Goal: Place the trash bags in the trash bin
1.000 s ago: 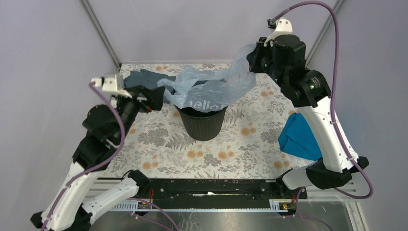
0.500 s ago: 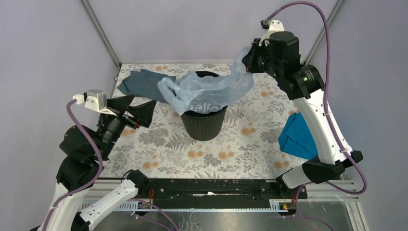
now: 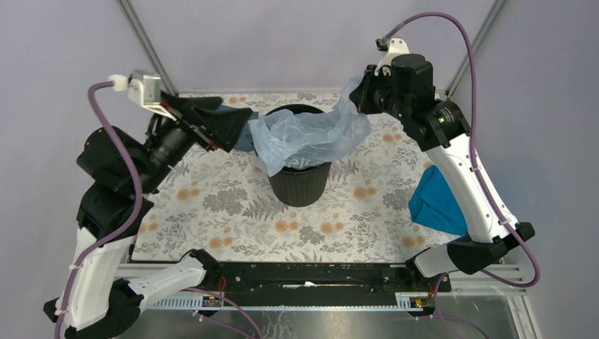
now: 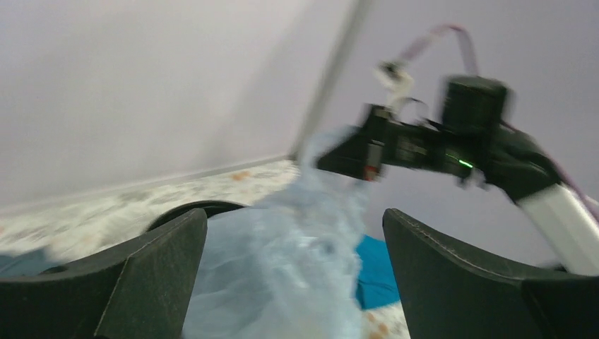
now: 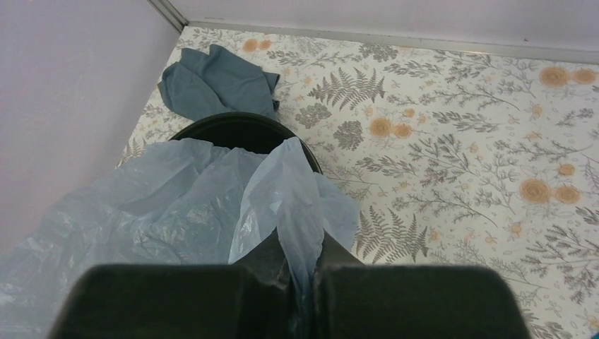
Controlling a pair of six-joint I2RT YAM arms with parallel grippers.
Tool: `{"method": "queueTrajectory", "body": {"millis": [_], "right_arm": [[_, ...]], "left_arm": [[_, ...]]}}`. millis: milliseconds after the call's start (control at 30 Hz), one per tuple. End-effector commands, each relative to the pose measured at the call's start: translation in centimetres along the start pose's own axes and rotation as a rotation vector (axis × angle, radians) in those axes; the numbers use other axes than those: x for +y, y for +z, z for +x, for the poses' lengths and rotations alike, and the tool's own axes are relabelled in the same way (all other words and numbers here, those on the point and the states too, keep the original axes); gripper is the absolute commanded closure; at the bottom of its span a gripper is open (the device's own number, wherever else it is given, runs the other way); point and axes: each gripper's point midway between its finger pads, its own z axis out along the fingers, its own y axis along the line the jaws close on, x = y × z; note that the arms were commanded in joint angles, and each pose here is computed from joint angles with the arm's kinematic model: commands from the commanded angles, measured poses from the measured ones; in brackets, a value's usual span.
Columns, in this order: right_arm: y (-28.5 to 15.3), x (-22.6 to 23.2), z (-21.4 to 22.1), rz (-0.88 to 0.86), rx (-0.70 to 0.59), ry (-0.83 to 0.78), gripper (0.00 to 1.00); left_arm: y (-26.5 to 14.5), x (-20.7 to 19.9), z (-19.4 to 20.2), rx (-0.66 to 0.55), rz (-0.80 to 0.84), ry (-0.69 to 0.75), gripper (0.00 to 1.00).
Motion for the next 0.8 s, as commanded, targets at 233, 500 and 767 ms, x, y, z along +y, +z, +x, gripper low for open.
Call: {"method": "queueTrajectory", "body": {"millis": [233, 500, 767], "right_arm": [[-2.3, 0.6, -1.8, -0.043, -0.094, -0.010, 1.00], [-2.2, 1.8, -1.9, -0.101, -0.078, -0.011, 1.00], [-1.6, 2.7, -2.1, -0.142, -0.070, -0.005, 1.00]], "left_arm": [[3.8, 10.9, 5.4, 0.189, -0.492, 0.079, 0.22], [9.0, 13.7, 15.4, 0.434, -0.351, -0.078, 0.64], [10.3, 13.4, 24.5, 0.586, -0.232, -0.237, 0.75]]}}
